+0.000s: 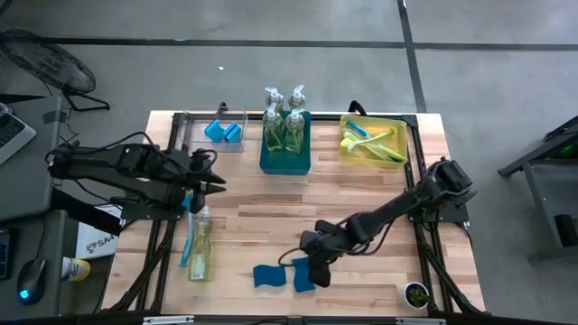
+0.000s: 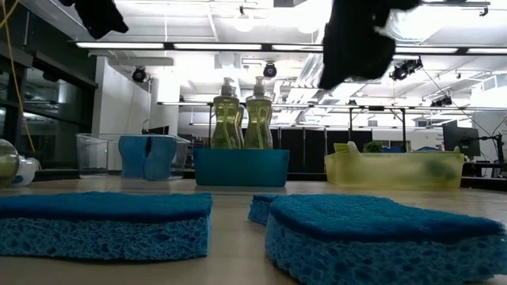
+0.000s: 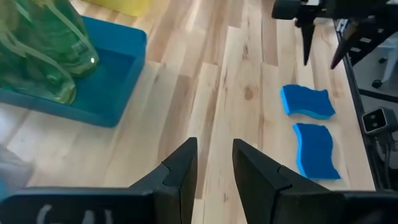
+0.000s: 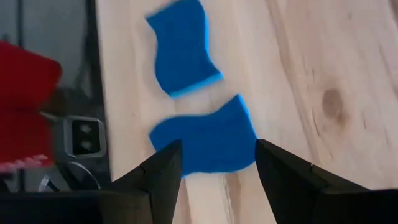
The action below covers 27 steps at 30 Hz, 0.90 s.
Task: Pick & Place Kitchen Sink Supplies
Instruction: Put the blue sponge into the transparent bin
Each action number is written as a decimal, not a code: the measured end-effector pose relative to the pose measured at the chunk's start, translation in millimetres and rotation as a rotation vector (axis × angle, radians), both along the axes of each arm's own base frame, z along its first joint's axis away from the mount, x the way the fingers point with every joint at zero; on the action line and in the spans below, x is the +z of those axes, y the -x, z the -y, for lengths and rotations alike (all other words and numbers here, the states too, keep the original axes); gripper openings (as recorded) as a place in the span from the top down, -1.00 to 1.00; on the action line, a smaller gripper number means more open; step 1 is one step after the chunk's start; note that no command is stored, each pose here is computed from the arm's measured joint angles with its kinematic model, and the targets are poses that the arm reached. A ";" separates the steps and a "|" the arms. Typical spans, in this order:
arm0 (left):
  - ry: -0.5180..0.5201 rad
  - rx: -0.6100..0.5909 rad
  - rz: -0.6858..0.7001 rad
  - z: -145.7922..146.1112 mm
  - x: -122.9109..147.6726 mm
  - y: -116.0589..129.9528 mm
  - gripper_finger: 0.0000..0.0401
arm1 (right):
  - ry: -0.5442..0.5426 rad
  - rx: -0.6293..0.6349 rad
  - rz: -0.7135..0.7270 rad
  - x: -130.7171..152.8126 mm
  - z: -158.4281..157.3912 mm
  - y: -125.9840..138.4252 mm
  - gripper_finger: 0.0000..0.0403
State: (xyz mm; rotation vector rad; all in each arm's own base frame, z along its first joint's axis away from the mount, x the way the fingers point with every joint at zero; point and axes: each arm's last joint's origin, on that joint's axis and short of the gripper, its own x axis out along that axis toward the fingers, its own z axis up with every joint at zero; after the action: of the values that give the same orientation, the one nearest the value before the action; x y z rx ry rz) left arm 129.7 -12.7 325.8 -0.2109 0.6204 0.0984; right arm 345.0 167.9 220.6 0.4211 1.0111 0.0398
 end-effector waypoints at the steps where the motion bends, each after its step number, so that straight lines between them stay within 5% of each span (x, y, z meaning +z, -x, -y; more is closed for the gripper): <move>1: 0.003 -0.004 -0.003 0.9 -1.8 -0.4 0.50 | 0.008 0.005 -0.012 -5.2 -1.6 -1.0 0.03; 15: 0.010 -0.009 -0.010 3.3 -4.9 -1.4 0.50 | 0.089 0.018 -0.141 -61.7 -7.2 -12.6 0.03; 27: 0.016 0.001 -0.010 3.1 -5.0 -1.4 0.50 | 0.100 -0.001 -0.166 -78.6 -8.7 -16.4 0.04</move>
State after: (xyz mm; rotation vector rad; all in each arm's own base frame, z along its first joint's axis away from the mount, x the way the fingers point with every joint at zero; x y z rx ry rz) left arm 131.1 -15.9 320.8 -0.2266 0.6316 0.0960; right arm 361.3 176.6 142.1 0.3373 1.1709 -0.0470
